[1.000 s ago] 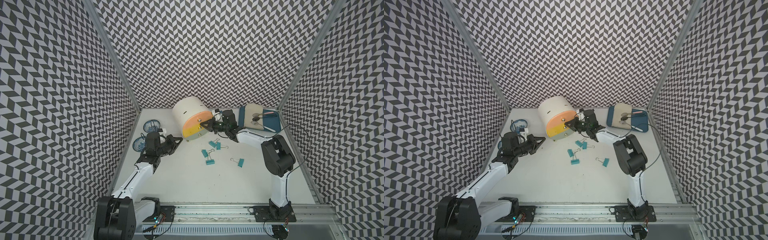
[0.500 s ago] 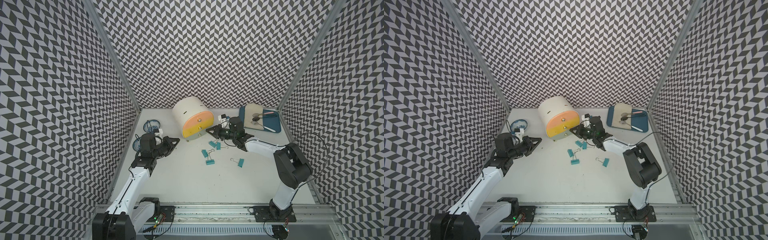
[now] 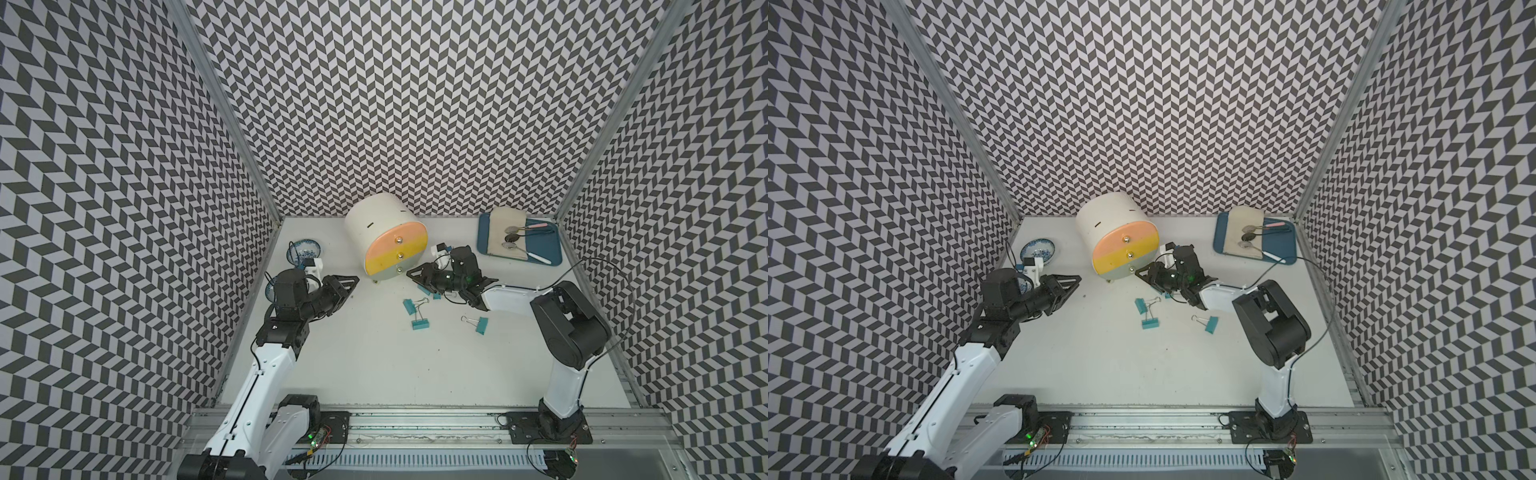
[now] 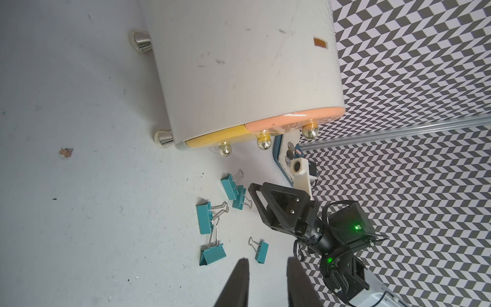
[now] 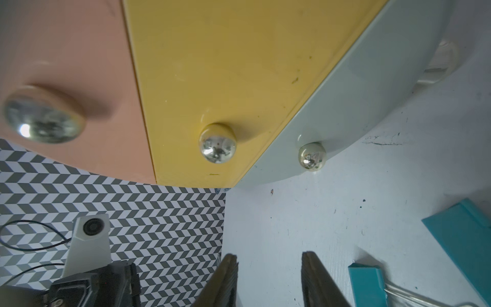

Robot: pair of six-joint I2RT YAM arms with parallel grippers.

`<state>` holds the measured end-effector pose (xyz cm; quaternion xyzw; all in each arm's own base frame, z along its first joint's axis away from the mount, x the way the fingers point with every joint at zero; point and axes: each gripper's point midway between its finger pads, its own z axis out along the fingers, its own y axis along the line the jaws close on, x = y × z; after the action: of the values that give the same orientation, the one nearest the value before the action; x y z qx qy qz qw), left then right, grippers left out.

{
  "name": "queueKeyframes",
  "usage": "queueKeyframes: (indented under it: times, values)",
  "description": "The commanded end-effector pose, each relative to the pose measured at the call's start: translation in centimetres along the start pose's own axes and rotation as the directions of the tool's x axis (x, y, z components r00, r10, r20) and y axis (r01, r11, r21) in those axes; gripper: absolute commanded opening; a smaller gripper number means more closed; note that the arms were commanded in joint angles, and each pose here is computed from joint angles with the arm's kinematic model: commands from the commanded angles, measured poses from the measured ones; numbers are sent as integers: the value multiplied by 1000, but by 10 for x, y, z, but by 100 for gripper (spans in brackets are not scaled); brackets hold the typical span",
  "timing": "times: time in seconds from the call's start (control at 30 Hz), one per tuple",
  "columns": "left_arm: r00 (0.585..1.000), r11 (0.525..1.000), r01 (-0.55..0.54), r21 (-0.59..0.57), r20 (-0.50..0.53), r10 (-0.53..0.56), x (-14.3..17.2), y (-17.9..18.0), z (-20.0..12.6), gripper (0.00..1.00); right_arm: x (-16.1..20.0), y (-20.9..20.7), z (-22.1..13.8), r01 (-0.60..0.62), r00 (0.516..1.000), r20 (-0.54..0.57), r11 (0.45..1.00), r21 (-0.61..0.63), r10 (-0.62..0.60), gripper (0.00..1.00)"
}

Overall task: Put the binder clips in the drawer according to color
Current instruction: Open the drawer in the storage box.

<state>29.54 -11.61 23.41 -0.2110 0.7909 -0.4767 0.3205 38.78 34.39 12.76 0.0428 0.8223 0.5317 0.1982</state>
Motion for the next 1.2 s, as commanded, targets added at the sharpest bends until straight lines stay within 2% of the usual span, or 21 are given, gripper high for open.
queueKeyframes:
  times: [0.0,0.37,1.17]
  values:
    - [1000,1000,-10,-12,5,10,1,-1,-7,29,-12,14,11,44,998,41,997,-58,-42,46]
    - [1000,999,-19,-46,-10,19,3,1,-13,29,-22,1,34,30,998,63,996,-82,-25,53]
    - [998,994,-50,-94,-46,46,4,4,-18,29,-32,-15,48,-29,989,137,989,-148,49,46]
